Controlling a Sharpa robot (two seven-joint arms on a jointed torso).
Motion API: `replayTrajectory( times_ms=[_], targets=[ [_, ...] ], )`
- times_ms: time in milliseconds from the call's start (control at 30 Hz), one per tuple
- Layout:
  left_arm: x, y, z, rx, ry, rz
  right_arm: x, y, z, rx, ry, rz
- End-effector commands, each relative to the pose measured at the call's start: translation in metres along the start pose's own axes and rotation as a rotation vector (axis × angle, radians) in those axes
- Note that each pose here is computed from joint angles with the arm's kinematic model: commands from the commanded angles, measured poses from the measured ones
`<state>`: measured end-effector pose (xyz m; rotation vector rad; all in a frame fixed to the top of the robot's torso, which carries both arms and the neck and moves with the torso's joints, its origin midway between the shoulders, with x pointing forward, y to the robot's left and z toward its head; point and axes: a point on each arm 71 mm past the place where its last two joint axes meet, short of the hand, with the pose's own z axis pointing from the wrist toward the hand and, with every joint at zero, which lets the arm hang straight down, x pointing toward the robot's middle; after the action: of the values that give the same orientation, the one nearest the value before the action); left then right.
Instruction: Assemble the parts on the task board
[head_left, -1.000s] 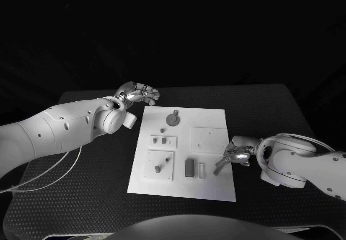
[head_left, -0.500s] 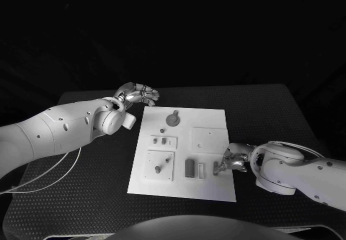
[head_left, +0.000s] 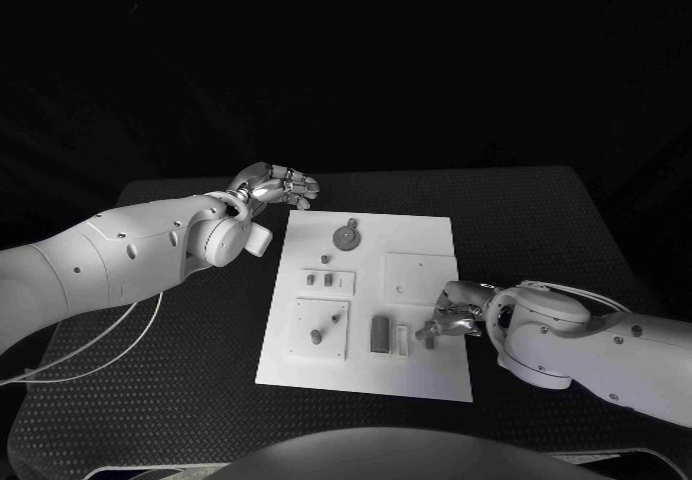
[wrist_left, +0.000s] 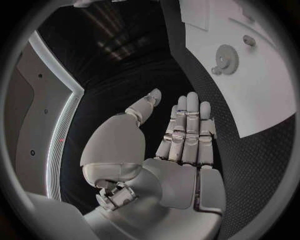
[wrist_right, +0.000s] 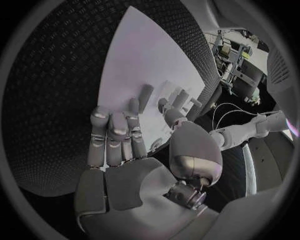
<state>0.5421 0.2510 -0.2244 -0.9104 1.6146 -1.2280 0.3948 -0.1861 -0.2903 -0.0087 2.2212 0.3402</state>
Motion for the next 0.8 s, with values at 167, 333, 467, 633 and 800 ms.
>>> replayTrajectory(
  times_ms=[167,333,467,633,800],
  targets=[
    [0.0033,-0.0015,0.0006,0.006,0.02,-0.006,0.0097,0.0168,0.0065,-0.048,-0.045,-0.124],
    [0.0028,-0.0014,0.0002,0.005,0.02,-0.005,0.0134,0.0137,0.0092,-0.037,-0.05,-0.191],
    [0.0023,-0.0012,-0.0002,0.003,0.02,-0.005,0.0143,0.0111,0.0105,-0.03,-0.052,-0.226],
    [0.0028,-0.0012,-0.0001,0.002,0.023,-0.006,0.0149,0.0112,0.0114,-0.033,-0.057,-0.248],
    [0.0023,-0.001,-0.0002,0.0,0.022,-0.006,0.0143,0.0095,0.0118,-0.028,-0.062,-0.245]
  ],
)
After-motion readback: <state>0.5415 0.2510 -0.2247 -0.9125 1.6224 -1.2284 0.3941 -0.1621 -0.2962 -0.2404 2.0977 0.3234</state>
